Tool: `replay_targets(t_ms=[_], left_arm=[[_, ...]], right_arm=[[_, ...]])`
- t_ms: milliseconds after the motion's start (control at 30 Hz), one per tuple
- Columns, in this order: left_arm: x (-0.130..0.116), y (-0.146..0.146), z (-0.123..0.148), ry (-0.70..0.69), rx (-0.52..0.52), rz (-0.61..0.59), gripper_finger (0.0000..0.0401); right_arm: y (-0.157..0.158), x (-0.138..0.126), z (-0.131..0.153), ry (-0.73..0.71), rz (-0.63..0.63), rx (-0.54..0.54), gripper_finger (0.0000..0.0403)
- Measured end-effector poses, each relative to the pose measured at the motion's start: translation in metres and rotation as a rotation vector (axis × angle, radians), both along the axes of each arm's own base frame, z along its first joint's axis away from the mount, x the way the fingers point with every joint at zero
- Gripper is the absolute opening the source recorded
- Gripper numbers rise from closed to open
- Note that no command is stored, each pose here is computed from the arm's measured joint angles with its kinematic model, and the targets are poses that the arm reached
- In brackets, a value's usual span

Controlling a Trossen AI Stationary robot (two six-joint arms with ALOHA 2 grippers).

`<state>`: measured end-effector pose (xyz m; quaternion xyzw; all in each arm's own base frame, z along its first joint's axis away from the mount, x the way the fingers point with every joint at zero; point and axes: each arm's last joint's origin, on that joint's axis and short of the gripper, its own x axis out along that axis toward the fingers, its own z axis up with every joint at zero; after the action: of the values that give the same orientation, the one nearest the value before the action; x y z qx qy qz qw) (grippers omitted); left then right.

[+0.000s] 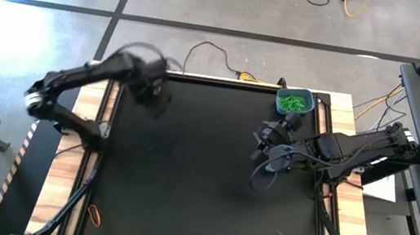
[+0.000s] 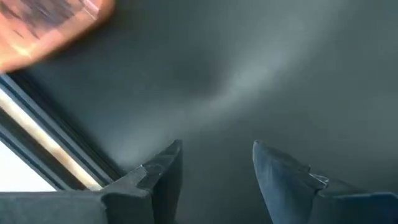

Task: Sort rubber bands into baskets
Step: Put the orange rubber band into the green bin

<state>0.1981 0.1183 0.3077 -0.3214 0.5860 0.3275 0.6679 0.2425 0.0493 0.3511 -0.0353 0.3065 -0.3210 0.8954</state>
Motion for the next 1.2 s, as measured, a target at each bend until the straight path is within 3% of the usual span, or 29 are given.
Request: replay_targets(t_ms=[167, 233, 400, 500, 667, 867, 1033, 1200], left_arm=[[-0.003, -0.080, -0.010, -0.057, 0.005, -0.003, 0.0178], [-0.007, -0.111, -0.017, -0.074, -0.023, -0.029, 0.0178], [-0.019, -0.182, -0.043, -0.118, -0.265, -0.252, 0.0175], [-0.027, -0.211, -0.063, -0.131, -0.326, -0.319, 0.0166], [-0.035, -0.242, -0.094, -0.115, -0.382, -0.301, 0.0152], [-0.047, -0.269, -0.104, -0.001, -0.475, -0.357, 0.0154], [-0.057, -0.274, -0.120, 0.078, -0.465, -0.369, 0.0191], [-0.053, -0.281, -0.137, 0.059, -0.482, -0.429, 0.0241]], right_arm=[[-0.001, 0.000, 0.000, 0.025, 0.018, -0.023, 0.0209], [0.000, 0.000, -0.001, 0.027, 0.038, 0.014, 0.0213], [0.004, 0.002, -0.004, 0.093, 0.178, 0.102, 0.0215], [0.006, 0.005, -0.005, 0.078, 0.186, 0.136, 0.0215], [0.008, 0.013, -0.011, 0.047, 0.116, 0.156, 0.0215], [0.010, 0.022, -0.010, -0.026, 0.100, 0.160, 0.0217], [0.008, 0.024, -0.008, -0.100, 0.038, 0.221, 0.0217], [0.007, 0.025, -0.003, -0.132, 0.021, 0.200, 0.0217]])
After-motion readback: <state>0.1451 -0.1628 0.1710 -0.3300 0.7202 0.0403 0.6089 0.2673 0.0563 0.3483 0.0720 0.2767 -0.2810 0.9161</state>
